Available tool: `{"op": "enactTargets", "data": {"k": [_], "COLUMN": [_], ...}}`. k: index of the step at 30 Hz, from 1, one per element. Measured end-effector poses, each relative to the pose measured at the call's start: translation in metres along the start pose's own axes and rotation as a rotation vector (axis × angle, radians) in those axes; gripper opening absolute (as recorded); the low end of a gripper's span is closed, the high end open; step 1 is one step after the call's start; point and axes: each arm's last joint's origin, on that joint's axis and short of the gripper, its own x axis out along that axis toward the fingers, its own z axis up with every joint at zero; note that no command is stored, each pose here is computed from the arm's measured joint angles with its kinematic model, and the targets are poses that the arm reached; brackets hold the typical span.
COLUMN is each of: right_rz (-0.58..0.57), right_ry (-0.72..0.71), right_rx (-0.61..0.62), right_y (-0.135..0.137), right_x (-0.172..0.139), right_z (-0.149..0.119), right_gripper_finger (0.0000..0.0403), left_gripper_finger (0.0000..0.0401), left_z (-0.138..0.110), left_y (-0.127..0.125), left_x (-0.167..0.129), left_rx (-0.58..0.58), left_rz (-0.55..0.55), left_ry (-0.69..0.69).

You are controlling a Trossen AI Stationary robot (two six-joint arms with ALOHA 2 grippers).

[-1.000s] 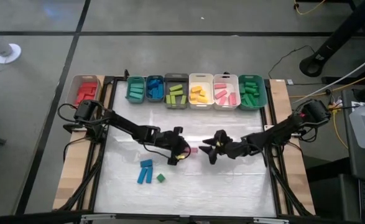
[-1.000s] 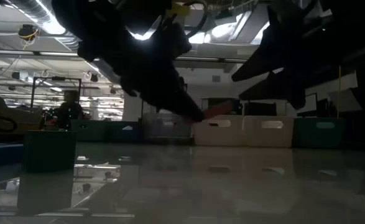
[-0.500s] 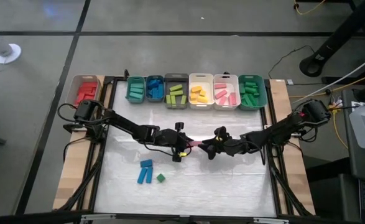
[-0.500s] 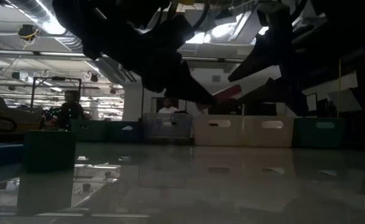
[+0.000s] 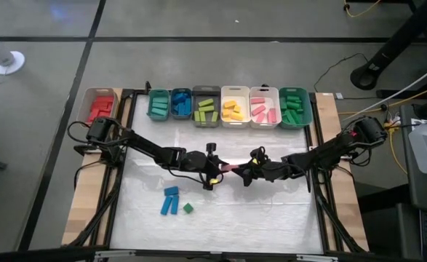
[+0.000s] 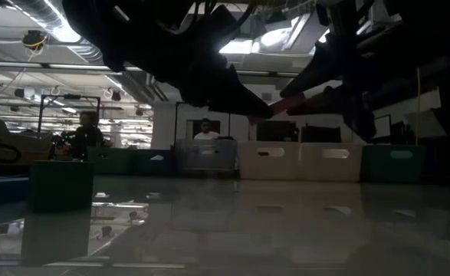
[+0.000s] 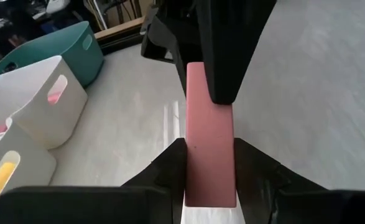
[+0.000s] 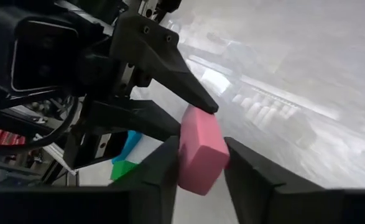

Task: Sort blocks
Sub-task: Put the pink block into the right white bin

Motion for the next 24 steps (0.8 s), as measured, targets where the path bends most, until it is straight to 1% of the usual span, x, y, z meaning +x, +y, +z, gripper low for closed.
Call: {"op": "enactTargets", "data": {"k": [3, 5, 10, 13, 16, 19, 21, 24], "right_rz": [0.011, 0.012, 0.006, 0.003, -0.007, -0.021, -0.034, -0.077], "right_ry": [0.013, 0.011, 0.014, 0.015, -0.002, -0.028, -0.051, -0.090], "right_rx": [0.005, 0.008, -0.059, -0.089, -0.134, -0.182, -0.234, -0.286], "right_y": [0.000, 0.000, -0.001, -0.002, -0.003, -0.006, -0.008, -0.012], "right_x": [0.001, 0.001, 0.001, 0.002, 0.003, 0.004, 0.003, -0.001], "right_z": [0.001, 0.001, 0.000, 0.002, 0.006, 0.015, 0.025, 0.044], "right_gripper_finger": [0.0085, 0.0068, 0.0059, 0.0068, 0.0068, 0.0059, 0.0057, 0.0063], "left_gripper_finger": [0.0096, 0.0097, 0.0109, 0.0133, 0.0164, 0.0190, 0.0201, 0.0208], "left_z": [0.000, 0.000, 0.000, 0.001, 0.004, 0.007, 0.011, 0.015], "left_y": [0.000, 0.000, -0.001, -0.001, 0.000, 0.004, 0.007, 0.011], "left_x": [0.000, 0.000, 0.000, 0.000, -0.002, -0.008, -0.016, -0.033], "left_rx": [0.006, 0.010, 0.009, 0.003, -0.012, -0.005, -0.016, -0.089], "left_rz": [0.009, 0.009, 0.001, 0.000, 0.027, 0.053, 0.050, 0.031], "left_ry": [0.003, 0.005, 0.001, -0.010, -0.012, 0.017, 0.048, 0.127]}}
